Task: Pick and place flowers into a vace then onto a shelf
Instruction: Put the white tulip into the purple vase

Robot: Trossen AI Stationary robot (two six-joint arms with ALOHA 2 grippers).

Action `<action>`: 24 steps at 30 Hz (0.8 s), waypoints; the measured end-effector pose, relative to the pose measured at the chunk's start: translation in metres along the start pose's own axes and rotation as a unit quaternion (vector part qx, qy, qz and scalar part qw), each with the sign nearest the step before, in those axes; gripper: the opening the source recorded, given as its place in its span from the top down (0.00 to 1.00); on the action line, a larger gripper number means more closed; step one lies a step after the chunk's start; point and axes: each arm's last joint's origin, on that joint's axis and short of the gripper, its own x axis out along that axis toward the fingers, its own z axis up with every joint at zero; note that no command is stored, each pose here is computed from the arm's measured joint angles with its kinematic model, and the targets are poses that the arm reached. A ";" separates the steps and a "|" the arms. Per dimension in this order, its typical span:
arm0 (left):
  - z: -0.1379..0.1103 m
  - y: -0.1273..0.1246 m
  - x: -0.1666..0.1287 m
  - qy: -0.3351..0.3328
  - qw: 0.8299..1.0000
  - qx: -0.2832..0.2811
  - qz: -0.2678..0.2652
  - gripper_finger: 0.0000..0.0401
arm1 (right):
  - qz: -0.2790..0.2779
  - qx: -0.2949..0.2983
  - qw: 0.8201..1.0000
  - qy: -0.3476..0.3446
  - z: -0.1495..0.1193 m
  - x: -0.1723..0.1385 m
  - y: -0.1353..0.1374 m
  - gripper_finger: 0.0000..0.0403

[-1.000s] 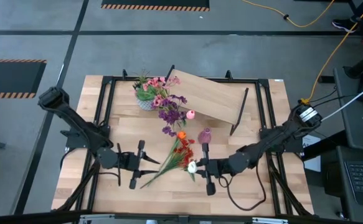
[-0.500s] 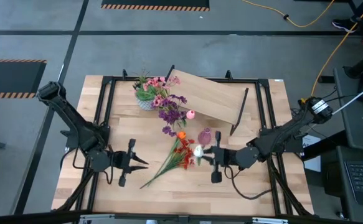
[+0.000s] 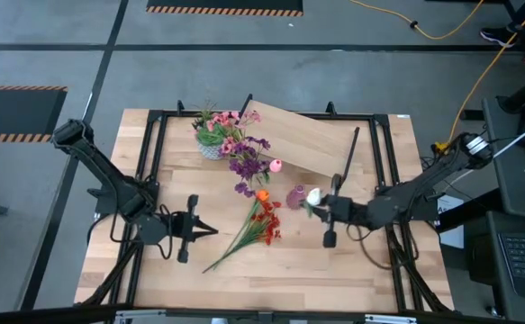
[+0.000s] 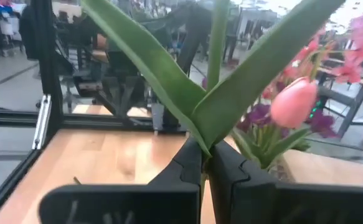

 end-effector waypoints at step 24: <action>0.003 0.021 0.013 0.005 0.998 -0.015 0.057 0.99 | -0.056 0.011 0.998 -0.012 -0.017 -0.018 -0.059 0.99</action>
